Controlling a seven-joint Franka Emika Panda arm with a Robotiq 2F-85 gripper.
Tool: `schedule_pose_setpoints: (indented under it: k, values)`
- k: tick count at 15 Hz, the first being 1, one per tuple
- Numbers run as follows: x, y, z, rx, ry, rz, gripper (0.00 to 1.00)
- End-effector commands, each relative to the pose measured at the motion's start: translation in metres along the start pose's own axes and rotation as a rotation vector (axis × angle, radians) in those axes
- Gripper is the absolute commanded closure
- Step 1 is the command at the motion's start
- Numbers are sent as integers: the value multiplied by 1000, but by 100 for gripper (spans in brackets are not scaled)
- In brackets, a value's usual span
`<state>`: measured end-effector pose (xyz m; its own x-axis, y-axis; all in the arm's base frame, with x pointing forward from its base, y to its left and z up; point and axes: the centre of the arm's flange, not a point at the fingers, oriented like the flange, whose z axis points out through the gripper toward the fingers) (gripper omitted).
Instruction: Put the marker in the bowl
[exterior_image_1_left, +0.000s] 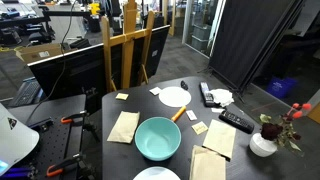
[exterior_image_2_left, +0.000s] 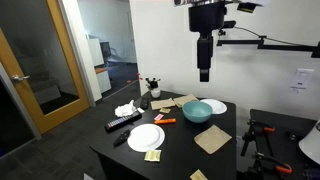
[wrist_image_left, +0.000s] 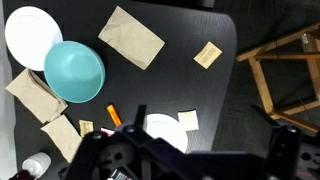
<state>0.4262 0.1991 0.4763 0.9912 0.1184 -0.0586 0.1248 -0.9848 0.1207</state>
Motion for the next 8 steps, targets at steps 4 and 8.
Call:
schedule_pose_setpoints:
  k: [4, 8]
  values:
    - [0, 0, 0, 0, 0, 0, 0]
    - [17, 8, 10, -49, 53, -2, 0]
